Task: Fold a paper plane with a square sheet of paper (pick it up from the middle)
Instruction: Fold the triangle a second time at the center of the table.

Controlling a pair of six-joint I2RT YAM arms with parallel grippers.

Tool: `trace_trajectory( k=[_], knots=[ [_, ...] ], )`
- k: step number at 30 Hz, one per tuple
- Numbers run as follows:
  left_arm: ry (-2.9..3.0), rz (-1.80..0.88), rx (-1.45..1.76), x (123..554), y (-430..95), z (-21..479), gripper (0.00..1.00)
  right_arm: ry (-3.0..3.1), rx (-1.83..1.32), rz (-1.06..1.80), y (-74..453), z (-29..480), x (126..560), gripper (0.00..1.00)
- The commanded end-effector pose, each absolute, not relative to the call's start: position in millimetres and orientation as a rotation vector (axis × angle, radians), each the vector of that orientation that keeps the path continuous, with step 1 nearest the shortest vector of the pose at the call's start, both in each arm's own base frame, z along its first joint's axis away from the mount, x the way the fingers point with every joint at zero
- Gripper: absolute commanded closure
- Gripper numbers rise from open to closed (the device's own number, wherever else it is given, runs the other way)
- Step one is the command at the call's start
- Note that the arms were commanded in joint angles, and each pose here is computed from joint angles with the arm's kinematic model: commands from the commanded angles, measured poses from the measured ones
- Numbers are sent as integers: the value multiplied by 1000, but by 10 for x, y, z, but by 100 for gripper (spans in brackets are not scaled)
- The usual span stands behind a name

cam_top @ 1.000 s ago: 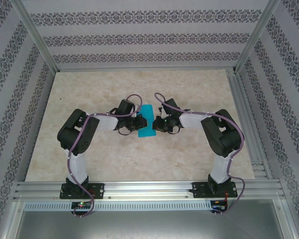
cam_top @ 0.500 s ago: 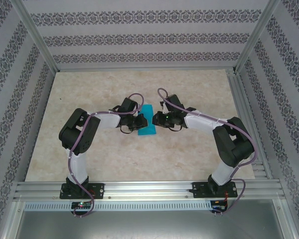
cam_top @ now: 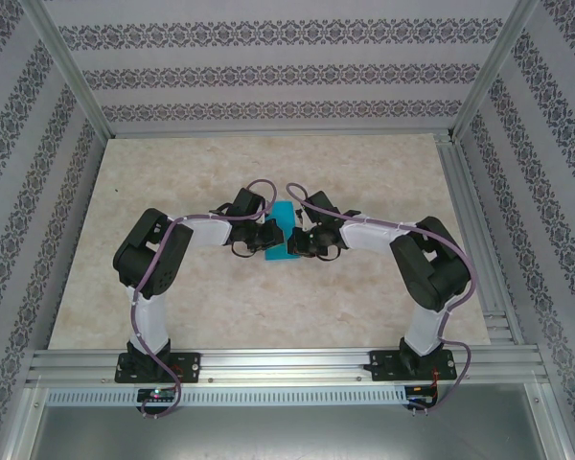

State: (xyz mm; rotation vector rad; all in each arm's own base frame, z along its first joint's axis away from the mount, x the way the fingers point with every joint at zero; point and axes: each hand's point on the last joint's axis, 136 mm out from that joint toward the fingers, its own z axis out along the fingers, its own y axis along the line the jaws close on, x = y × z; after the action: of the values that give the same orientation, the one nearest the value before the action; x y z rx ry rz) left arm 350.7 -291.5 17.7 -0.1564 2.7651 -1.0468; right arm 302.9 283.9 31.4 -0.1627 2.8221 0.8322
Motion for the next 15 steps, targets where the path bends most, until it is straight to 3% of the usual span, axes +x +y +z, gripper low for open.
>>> trace_trajectory(
  k=[1,15],
  knots=[
    [2908,-839,-262,3314,-2685,-253,89,2839,-208,801,2853,278,3027,89],
    [2913,-819,-275,3313,-2664,-269,89,2900,-208,632,2611,111,2982,89]
  ],
)
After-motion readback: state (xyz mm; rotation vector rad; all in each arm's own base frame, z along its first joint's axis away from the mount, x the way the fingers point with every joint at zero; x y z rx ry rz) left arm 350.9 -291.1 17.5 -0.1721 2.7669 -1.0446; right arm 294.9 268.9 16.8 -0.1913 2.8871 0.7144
